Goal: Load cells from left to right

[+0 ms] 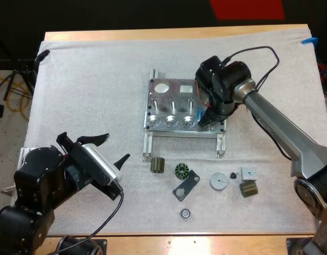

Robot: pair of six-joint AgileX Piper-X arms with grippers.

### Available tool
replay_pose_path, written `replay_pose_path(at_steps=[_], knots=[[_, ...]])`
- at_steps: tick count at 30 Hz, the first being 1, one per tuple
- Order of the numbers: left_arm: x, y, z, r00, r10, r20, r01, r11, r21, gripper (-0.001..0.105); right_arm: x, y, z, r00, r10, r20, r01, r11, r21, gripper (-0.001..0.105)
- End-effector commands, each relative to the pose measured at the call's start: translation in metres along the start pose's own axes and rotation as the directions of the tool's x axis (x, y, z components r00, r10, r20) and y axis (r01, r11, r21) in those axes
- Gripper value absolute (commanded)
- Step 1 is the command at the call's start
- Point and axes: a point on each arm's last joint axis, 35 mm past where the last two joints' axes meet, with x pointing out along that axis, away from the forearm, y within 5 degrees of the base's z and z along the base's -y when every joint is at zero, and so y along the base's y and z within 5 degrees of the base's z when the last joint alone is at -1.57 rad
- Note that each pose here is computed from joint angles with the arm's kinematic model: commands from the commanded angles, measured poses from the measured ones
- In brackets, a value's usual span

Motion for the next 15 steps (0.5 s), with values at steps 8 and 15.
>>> replay_pose_path(at_steps=[8, 15], knots=[[-0.0007, -0.0002, 0.0009, 1.000, -0.004, 0.013, 0.004, 1.000, -0.009, 0.059, 0.0065, 0.0000, -0.0004, 1.000, 0.000, -0.012, 0.000, 1.000, -0.004, 0.000], [-0.0007, -0.0002, 0.0009, 1.000, -0.004, 0.013, 0.004, 1.000, -0.009, 0.059, 0.0067, -0.0014, -0.0018, 0.998, -0.046, -0.039, 0.046, 0.999, -0.002, 0.000]])
